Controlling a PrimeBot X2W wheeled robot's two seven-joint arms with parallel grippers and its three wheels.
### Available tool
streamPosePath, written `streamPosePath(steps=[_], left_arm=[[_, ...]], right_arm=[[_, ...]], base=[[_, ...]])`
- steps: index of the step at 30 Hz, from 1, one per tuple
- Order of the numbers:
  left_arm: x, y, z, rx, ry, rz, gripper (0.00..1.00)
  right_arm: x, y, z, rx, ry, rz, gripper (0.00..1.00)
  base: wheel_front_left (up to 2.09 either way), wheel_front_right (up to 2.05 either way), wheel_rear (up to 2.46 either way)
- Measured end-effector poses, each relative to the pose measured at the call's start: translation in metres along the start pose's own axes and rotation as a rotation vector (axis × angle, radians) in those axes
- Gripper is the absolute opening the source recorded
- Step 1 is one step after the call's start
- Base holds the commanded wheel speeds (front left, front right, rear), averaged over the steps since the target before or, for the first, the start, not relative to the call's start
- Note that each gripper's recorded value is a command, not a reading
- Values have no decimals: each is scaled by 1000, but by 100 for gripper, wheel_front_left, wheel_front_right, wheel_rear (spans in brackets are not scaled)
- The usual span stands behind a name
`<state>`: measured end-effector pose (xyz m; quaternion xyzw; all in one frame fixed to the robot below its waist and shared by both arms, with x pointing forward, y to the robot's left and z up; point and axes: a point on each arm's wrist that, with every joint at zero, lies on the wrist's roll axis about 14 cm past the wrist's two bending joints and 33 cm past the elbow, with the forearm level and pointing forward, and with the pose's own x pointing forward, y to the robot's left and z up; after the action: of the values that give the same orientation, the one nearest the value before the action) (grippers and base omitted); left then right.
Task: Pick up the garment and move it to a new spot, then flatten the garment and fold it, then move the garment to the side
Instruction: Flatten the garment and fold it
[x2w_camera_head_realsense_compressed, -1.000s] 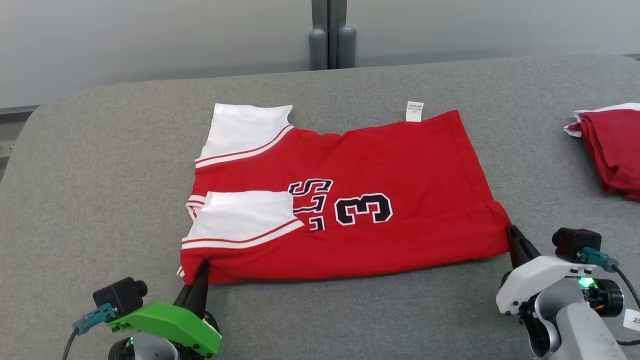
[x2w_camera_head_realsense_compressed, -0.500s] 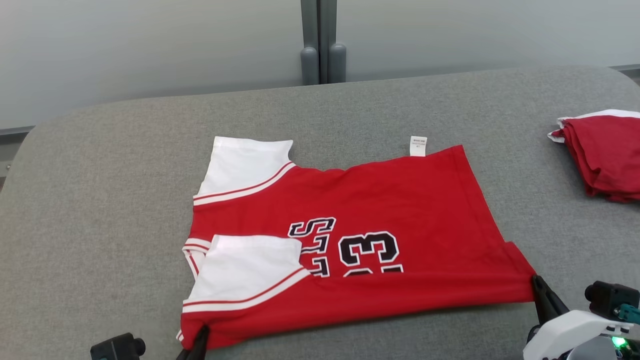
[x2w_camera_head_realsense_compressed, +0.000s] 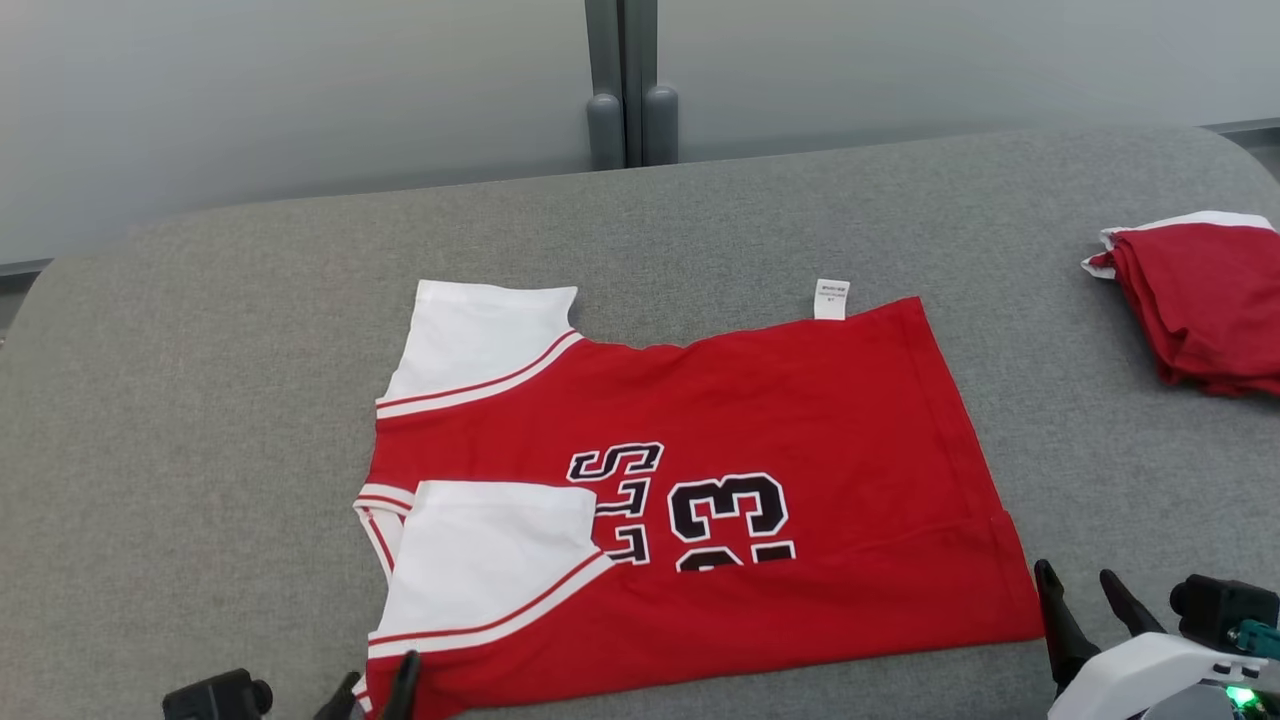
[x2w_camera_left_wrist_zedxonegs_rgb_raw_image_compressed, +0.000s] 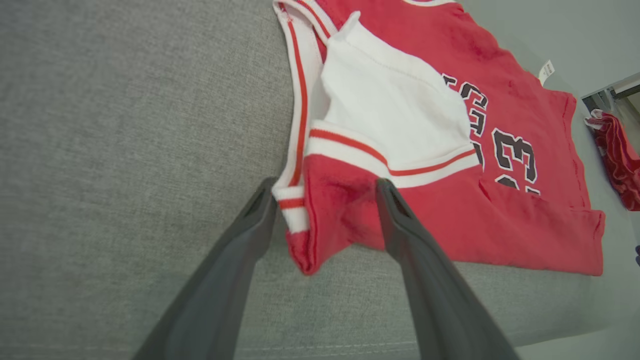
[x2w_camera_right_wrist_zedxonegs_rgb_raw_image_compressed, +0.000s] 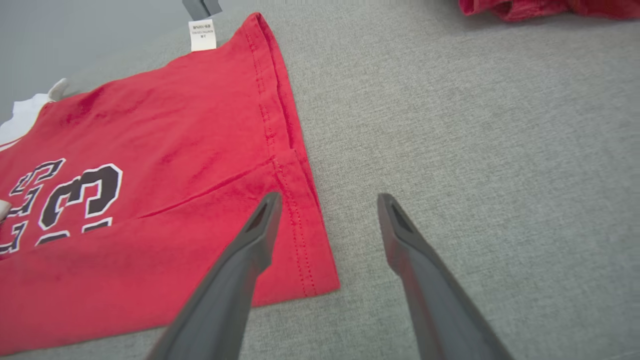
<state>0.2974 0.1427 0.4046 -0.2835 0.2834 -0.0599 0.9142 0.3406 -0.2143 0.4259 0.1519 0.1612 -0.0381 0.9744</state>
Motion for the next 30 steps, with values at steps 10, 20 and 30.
streamPosePath(steps=[10,20,30], left_arm=[[17,-21,98,316,-139,-75,100],[79,-88,213,690,-192,-199,100],[180,-58,190,754,99,-136,100]], right_arm=[[23,18,45,-86,-106,40,100],[71,69,81,-188,-165,157,100],[114,75,81,-245,-159,177,100]], base=[[0,0,0],[0,0,0],[0,0,0]])
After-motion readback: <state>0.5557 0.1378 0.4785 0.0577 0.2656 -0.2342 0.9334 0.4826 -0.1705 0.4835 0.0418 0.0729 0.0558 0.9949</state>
